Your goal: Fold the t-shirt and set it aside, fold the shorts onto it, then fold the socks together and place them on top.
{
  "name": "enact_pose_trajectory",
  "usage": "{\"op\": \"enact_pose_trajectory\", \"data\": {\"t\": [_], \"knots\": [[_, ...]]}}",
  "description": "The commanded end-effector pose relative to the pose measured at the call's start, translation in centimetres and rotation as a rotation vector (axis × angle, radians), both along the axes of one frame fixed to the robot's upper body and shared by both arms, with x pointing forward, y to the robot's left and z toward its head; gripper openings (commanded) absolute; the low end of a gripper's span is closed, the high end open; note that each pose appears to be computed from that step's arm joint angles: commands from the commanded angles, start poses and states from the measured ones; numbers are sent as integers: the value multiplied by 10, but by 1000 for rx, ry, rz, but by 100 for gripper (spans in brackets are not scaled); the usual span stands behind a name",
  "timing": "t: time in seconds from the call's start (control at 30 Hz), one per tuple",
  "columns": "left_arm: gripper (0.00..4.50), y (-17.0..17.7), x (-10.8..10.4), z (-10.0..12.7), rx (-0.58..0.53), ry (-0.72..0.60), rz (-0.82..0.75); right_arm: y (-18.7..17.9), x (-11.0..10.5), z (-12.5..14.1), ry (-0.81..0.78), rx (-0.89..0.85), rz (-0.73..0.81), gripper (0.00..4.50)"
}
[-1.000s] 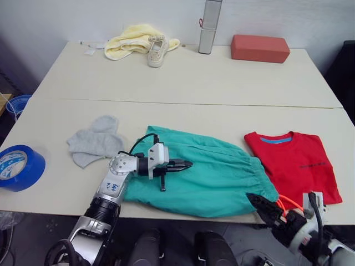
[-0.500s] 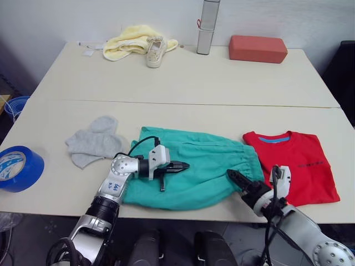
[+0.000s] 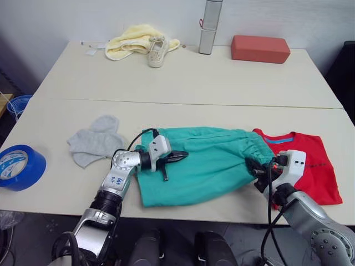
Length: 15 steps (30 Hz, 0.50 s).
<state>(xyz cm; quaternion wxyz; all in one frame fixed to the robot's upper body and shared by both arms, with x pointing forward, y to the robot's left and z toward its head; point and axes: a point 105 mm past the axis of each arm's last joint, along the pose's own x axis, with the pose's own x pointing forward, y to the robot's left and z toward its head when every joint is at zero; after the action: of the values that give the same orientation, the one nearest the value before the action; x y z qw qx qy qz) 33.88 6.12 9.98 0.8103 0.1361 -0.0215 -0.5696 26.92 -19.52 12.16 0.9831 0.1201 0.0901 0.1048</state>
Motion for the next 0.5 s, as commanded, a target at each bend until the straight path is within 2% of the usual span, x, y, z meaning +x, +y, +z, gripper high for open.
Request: {"op": "enact_pose_trajectory", "data": {"t": [0.03, 0.07, 0.17, 0.23, 0.33, 0.5], "knots": [[0, 7, -2, 7, 6, -13, 39, 11, 4, 44, -233, -151, 73, 3], [0, 9, -3, 7, 13, -9, 48, 15, 5, 50, -272, -174, 92, 3], [0, 25, -10, 2, 40, 40, 108, 42, 4, 76, -457, -455, 207, 3], [0, 36, -17, -4, 79, 74, 137, 79, -5, 79, -570, -656, 412, 3], [0, 42, -19, -7, 103, 95, 173, 106, -14, 71, -652, -811, 587, 3], [0, 43, -22, -12, 103, 116, 187, 132, -29, 37, -661, -886, 837, 3]]}}
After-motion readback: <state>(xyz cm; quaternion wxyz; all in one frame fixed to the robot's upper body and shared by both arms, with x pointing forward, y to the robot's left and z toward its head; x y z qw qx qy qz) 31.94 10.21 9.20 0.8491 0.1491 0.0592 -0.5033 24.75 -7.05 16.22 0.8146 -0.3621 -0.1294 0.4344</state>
